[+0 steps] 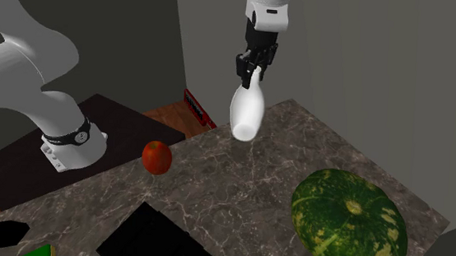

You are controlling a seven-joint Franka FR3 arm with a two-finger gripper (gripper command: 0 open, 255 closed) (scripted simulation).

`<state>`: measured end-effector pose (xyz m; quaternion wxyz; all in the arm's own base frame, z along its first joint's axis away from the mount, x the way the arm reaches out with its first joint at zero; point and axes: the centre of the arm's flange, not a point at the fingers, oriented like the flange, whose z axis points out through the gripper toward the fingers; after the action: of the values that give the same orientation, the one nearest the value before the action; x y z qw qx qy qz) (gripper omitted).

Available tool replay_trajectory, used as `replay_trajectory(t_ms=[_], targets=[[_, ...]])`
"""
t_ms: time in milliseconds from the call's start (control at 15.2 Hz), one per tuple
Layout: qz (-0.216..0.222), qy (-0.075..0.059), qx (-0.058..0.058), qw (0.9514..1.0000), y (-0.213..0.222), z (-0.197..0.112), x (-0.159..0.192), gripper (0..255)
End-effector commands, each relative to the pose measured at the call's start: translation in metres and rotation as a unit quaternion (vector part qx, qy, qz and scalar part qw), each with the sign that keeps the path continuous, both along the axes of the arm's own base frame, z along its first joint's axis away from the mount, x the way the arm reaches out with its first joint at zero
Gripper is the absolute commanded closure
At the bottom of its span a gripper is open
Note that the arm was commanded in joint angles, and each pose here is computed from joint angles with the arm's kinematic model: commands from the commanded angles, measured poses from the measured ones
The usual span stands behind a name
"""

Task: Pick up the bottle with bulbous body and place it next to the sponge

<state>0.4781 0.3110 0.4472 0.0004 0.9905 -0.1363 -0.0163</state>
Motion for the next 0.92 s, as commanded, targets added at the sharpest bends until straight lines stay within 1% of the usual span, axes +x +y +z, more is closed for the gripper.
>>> replay_trajectory(t_ms=[0,132,858], targets=[[0.0,0.0,0.0,1.0,0.0,0.0,0.0,255],[0.0,0.0,0.0,1.0,0.0,-0.001,0.0,255],[0.0,0.0,0.0,1.0,0.0,0.058,0.0,255]])
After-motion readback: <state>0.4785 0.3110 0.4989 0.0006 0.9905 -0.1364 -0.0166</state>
